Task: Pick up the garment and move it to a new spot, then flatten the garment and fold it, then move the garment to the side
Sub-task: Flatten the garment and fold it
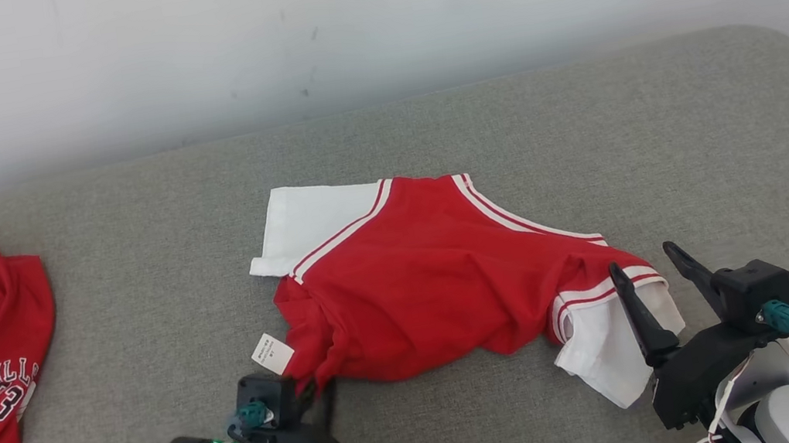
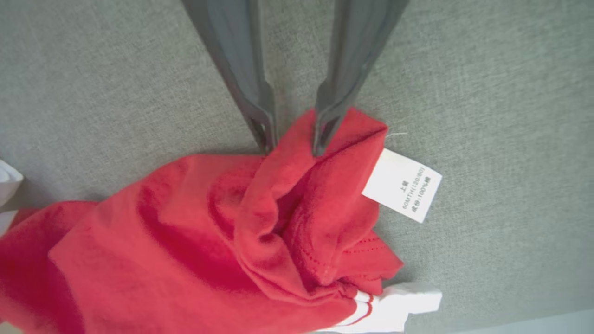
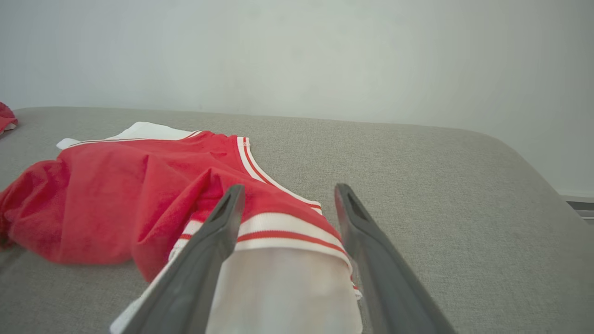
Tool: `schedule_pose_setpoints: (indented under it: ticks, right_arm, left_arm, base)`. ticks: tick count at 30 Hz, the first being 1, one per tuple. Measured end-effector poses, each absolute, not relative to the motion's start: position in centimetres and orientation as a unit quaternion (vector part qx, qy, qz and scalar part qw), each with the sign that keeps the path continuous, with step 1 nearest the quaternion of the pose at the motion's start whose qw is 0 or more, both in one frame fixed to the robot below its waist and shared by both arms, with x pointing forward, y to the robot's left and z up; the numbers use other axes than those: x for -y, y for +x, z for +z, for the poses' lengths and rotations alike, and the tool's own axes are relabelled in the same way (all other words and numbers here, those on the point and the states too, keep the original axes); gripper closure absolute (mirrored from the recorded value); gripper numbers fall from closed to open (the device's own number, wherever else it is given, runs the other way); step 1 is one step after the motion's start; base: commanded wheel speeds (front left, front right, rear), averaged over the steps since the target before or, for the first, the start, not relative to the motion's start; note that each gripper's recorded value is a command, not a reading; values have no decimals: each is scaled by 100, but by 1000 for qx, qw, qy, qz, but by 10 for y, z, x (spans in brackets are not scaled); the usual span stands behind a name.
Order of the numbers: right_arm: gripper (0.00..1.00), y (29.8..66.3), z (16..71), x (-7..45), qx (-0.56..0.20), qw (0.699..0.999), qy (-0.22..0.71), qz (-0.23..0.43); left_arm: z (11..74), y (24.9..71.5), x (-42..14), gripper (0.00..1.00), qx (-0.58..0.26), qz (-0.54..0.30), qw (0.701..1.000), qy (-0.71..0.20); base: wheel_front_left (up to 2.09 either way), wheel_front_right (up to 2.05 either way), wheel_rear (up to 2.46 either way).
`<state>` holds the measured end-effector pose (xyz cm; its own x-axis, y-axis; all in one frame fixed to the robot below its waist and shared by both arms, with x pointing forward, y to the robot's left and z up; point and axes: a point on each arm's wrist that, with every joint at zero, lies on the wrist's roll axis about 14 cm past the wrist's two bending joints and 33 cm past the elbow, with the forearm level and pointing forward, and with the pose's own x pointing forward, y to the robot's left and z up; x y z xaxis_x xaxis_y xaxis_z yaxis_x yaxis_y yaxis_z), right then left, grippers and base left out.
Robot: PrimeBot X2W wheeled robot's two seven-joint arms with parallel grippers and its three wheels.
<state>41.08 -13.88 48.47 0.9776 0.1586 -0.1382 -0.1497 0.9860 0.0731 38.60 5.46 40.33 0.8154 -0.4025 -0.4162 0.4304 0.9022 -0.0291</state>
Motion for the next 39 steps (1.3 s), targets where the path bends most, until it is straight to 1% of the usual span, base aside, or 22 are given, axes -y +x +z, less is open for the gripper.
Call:
schedule_pose_setpoints:
  ticks: [9, 16, 22, 28, 33, 39]
  right_arm:
    - [0, 410, 482, 152, -75, 995, 28, 60]
    - [0, 411, 482, 137, -76, 994, 31, 76]
    - [0, 410, 483, 122, -76, 992, 34, 96]
    - [0, 405, 486, 123, -72, 992, 34, 94]
    - [0, 401, 486, 130, -73, 993, 34, 87]
    - [0, 399, 489, 144, -70, 995, 34, 69]
  left_arm:
    - [429, 410, -68, 100, -160, -192, 968, 18]
    - [482, 437, -104, 100, -77, -156, 984, 23]
    - [524, 448, -94, 100, -16, -175, 983, 49]
    - [560, 464, -73, 100, 24, -202, 976, 79]
    - [562, 472, -56, 100, 13, -219, 972, 85]
    - [527, 475, -39, 100, -49, -254, 961, 98]
  base:
    - [0, 0, 0]
    - [0, 0, 0]
    - [0, 0, 0]
    - [0, 0, 0]
    - [0, 0, 0]
    - [0, 0, 0]
